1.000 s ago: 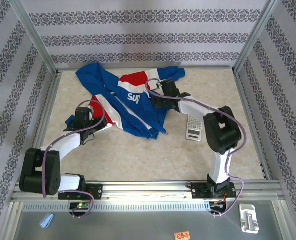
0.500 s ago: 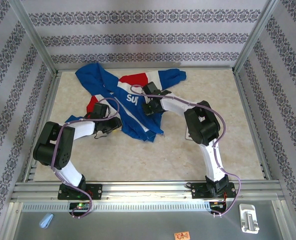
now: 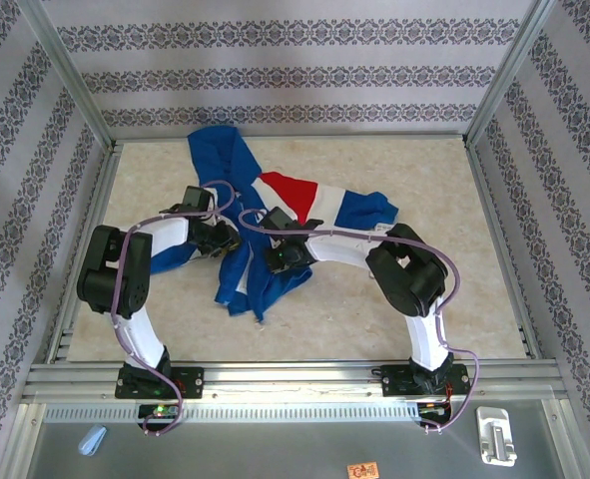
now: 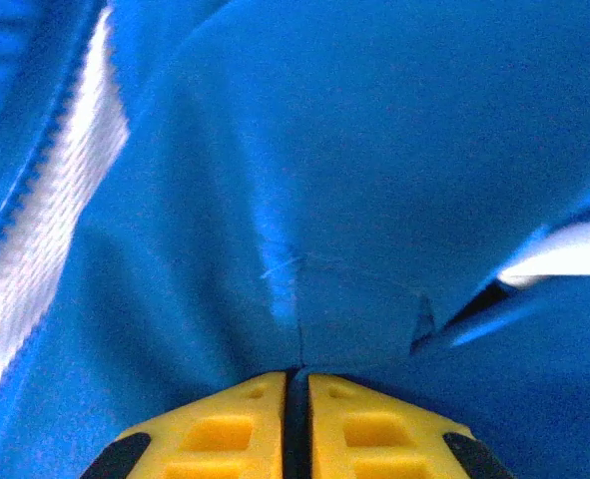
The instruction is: Zip up the jacket
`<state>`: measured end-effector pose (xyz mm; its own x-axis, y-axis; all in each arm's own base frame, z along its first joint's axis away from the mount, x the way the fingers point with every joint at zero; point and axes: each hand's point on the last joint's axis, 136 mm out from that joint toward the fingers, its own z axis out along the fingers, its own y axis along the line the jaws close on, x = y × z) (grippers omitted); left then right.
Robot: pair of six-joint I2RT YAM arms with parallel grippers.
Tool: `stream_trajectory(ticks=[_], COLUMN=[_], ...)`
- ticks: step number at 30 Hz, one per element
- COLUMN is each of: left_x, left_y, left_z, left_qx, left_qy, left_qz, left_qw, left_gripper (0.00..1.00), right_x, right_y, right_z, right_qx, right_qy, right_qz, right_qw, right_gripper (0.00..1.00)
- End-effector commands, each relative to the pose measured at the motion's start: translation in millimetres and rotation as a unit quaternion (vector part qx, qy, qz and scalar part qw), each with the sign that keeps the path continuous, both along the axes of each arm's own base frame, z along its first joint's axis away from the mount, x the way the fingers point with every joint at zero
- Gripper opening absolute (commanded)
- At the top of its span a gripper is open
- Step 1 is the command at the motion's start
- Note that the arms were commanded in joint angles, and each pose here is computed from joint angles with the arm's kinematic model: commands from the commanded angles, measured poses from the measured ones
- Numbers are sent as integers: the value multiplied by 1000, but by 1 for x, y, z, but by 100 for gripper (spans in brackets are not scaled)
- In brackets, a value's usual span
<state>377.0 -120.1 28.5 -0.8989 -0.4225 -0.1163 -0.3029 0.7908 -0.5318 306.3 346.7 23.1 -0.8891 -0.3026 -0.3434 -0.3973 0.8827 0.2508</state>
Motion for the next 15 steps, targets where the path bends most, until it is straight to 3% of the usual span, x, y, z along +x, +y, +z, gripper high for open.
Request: stream_trajectory(ticks=[1, 6, 10, 15], left_x=[19, 3, -17, -44], left_y=[25, 50, 61, 30], left_z=[21, 46, 59, 58], left_qx=[37, 64, 86, 43], left_qy=[-41, -58, -68, -64], left_qz=[1, 11, 12, -26], left_qw=[998, 996, 994, 997], left_gripper=[30, 32, 32, 26], right_x=[-14, -1, 8, 13], right_y=[-9, -17, -20, 1], right_z=[10, 47, 51, 41], right_qx=[1, 7, 15, 27], right_qy=[29, -13, -16, 6], right_qz=[-22, -24, -38, -16], right_qw=[999, 1000, 999, 999], right_gripper=[15, 17, 18, 21])
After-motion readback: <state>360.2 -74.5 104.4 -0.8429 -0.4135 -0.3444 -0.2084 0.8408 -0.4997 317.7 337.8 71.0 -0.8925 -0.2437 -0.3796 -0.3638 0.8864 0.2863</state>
